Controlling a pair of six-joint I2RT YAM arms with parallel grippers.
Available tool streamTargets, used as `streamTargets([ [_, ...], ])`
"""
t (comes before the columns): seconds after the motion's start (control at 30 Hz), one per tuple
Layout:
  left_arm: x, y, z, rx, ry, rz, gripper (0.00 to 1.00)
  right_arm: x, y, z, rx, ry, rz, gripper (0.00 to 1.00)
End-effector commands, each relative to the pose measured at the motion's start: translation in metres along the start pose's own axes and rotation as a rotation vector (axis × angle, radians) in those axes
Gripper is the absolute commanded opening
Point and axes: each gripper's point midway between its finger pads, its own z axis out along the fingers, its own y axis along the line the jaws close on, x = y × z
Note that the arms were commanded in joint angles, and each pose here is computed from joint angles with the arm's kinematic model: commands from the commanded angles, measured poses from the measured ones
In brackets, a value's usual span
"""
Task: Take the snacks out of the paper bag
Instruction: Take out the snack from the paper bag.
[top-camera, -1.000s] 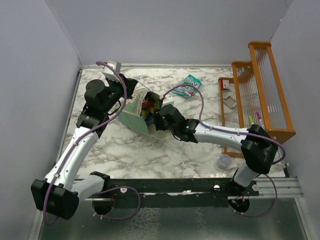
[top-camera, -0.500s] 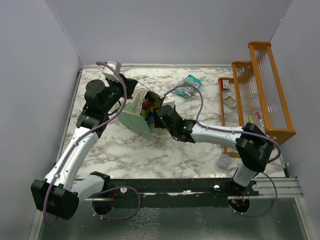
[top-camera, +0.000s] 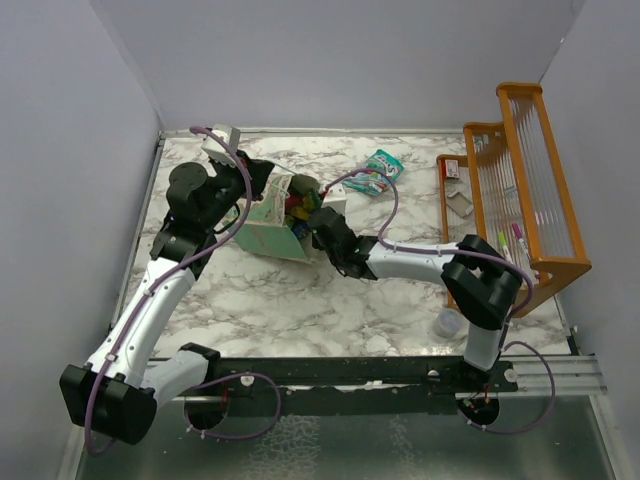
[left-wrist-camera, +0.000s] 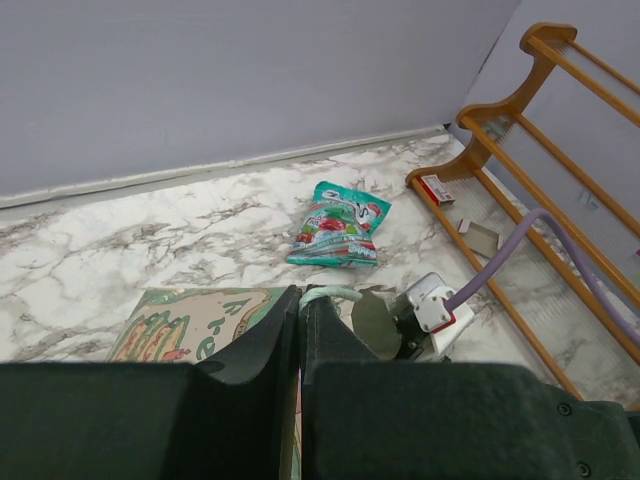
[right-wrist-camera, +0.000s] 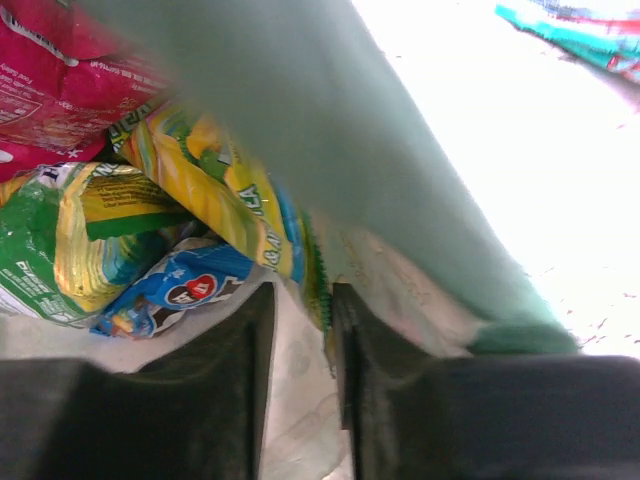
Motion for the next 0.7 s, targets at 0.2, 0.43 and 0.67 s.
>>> streamTargets([
  [0.2, -0.016, -0.001, -0.007, -0.011, -0.057, 0.028, 0.0, -0.043, 0.02, -0.014, -0.12, -0.102, 0.026, 0.07],
  [0.43, -0.012, 0.0, -0.005, -0.011, -0.047, 0.022, 0.0, -0.073, 0.038, -0.038, -0.248, -0.139, 0.024, 0.01],
  [0.67, -0.009, 0.003, -0.003, -0.02, -0.04, 0.019, 0.0, -0.095, 0.052, -0.067, -0.375, -0.161, 0.023, 0.01],
])
